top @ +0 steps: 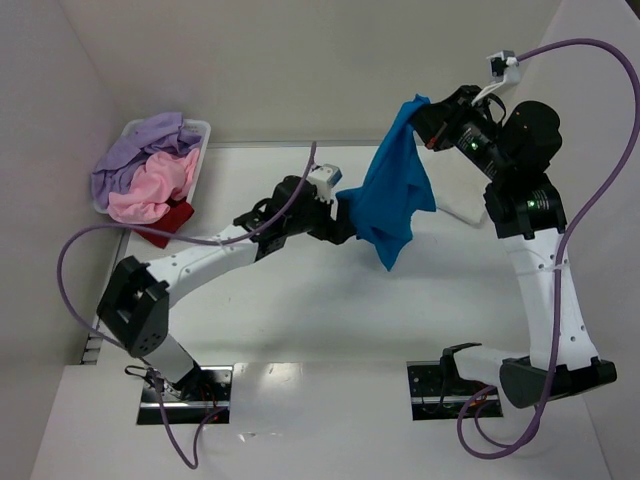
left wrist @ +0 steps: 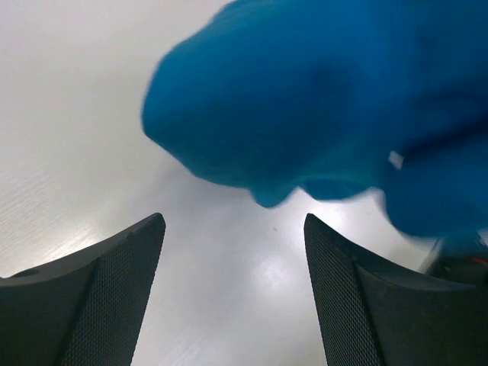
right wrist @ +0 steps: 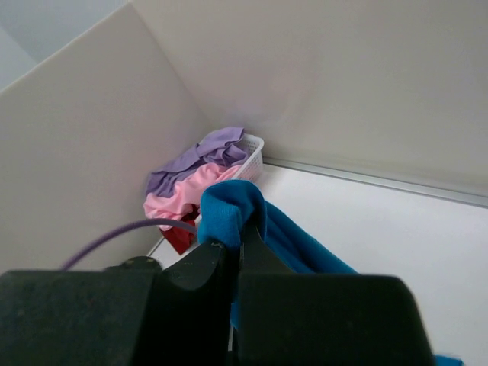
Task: Fold and stack the t-shirts
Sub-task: Flatten out the tshirt
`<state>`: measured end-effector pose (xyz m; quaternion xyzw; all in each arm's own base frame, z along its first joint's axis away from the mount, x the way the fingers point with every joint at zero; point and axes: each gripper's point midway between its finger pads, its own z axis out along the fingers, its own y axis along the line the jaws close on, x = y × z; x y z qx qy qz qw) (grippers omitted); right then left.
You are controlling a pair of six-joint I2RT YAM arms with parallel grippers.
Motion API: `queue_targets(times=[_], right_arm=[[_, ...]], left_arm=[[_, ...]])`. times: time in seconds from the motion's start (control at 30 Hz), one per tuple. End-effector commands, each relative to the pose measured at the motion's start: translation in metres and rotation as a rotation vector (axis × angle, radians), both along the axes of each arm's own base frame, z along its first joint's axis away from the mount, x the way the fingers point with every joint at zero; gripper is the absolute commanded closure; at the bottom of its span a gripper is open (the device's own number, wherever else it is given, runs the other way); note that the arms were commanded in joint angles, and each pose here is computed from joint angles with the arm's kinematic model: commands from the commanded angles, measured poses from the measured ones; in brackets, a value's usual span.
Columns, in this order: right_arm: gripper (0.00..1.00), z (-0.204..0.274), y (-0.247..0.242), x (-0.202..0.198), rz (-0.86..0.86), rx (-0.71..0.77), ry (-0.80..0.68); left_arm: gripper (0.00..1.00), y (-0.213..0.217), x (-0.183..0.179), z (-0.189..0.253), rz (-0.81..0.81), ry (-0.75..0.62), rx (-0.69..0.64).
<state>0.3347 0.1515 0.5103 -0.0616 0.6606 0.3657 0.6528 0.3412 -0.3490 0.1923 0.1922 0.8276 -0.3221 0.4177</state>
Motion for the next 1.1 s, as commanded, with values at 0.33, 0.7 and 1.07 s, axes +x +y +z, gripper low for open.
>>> queue_targets(times=[0.33,0.7,1.07], right_arm=[[1.0,0.008,-0.005,-0.001,-0.035,0.008,-0.053],[1.0,0.006,-0.001,-0.002,-0.014,0.012,-0.048],[1.0,0.001,-0.001,0.001,-0.015,0.018,-0.034]], left_arm=[[0.18,-0.014,-0.037,0.025,-0.113,0.01,-0.113],[0.19,-0.058,-0.018,0.001,0.052,0.068,-0.03],[0.21,-0.063,-0.009,0.006,0.367,0.047,-0.158]])
